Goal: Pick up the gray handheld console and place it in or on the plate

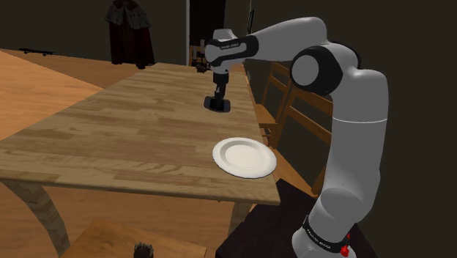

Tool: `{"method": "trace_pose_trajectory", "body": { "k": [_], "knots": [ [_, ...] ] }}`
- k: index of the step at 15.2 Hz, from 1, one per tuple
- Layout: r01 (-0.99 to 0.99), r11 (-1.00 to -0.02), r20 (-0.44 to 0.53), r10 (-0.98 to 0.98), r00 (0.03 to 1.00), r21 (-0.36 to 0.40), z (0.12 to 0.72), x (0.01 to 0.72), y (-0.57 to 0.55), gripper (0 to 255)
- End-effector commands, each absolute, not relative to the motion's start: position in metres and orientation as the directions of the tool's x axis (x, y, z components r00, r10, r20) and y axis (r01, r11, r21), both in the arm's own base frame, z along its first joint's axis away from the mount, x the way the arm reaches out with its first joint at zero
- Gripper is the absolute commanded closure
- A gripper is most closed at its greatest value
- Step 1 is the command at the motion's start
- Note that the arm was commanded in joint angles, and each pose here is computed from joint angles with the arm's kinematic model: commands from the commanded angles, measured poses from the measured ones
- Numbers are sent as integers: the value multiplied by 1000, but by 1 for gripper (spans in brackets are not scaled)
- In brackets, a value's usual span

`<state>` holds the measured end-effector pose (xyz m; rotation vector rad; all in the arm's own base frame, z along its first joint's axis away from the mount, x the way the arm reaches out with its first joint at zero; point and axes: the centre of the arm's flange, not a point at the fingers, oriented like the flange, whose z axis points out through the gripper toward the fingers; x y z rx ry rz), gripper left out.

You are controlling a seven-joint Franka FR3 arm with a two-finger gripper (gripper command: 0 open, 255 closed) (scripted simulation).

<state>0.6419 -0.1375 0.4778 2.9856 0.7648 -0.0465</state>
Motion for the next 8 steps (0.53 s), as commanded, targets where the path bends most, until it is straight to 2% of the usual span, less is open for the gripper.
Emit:
{"method": "trace_pose_trajectory", "body": {
  "k": [1, 8],
  "knots": [
    [481, -875, -44, 479, 876, 50, 490, 641, -138, 255],
    [481, -875, -44, 479, 876, 50, 527, 641, -138, 255]
  ]
}}
